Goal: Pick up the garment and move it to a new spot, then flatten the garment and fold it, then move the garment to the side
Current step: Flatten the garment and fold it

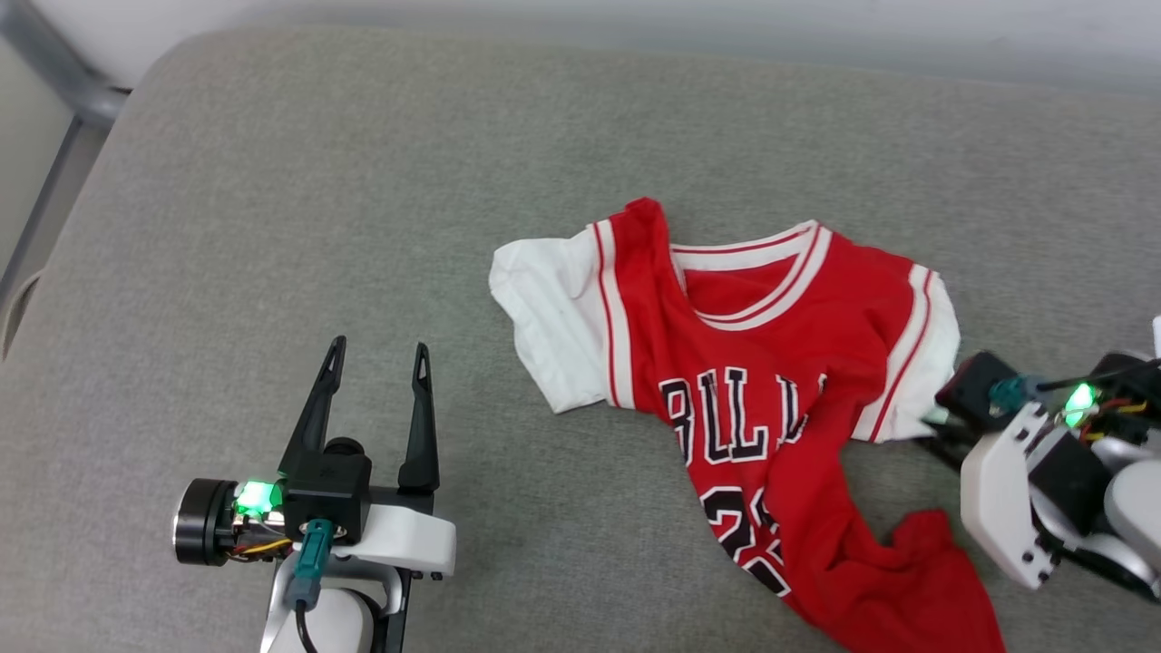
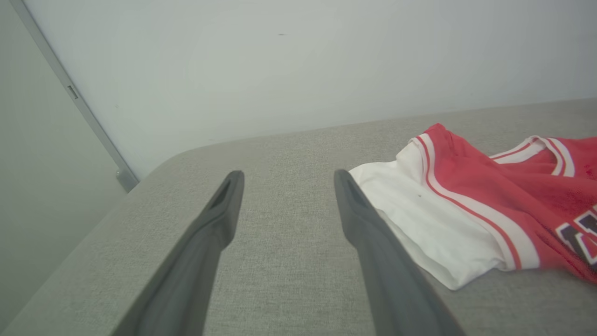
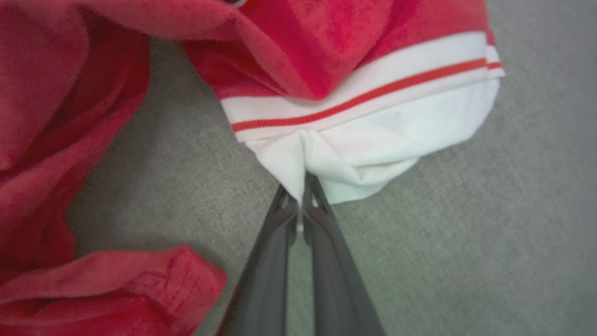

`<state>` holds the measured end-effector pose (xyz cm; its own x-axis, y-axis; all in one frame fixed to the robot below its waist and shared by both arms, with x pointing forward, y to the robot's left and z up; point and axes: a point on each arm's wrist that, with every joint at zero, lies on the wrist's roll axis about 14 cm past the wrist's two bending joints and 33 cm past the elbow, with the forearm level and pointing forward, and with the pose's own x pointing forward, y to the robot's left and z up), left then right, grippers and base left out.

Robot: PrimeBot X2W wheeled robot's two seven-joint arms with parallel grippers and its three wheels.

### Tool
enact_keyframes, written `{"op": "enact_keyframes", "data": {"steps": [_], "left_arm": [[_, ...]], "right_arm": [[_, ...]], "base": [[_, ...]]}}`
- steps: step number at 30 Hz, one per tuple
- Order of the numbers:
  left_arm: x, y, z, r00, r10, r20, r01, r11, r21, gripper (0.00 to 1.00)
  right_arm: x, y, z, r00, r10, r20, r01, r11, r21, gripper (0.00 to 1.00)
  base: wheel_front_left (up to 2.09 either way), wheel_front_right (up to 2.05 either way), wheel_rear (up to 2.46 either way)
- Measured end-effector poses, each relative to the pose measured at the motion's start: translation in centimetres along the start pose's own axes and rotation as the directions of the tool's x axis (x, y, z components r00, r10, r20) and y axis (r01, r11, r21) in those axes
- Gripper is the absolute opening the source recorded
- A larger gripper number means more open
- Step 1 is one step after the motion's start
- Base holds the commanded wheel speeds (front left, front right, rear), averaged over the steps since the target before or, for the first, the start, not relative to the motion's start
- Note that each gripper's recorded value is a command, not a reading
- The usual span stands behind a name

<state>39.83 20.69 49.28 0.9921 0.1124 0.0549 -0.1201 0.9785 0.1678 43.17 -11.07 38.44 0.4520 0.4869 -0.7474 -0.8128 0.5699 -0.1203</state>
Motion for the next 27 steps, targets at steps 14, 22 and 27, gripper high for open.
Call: {"op": "enact_keyframes", "data": {"steps": [14, 22, 27], "left_arm": [[-0.2, -2.4, 2.2, 0.995, -0.072, 0.067, 0.074, 0.997, -0.024, 1.00], [-0.5, -2.5, 1.7, 0.996, -0.073, 0.051, 0.074, 0.997, -0.028, 1.00], [-0.8, -2.5, 1.8, 0.996, -0.073, 0.052, 0.075, 0.997, -0.030, 1.00]], "right_arm": [[-10.3, -9.7, 2.9, 0.925, -0.351, 0.143, 0.361, 0.931, -0.053, 0.00], [-14.1, -12.8, 2.2, 0.867, -0.473, 0.158, 0.485, 0.873, -0.046, 0.00], [-11.8, -8.8, -1.2, 0.908, -0.405, 0.105, 0.402, 0.914, 0.045, 0.00]], "base": [[0.00, 0.00, 0.00], [0.00, 0.00, 0.00], [0.00, 0.00, 0.00]]}}
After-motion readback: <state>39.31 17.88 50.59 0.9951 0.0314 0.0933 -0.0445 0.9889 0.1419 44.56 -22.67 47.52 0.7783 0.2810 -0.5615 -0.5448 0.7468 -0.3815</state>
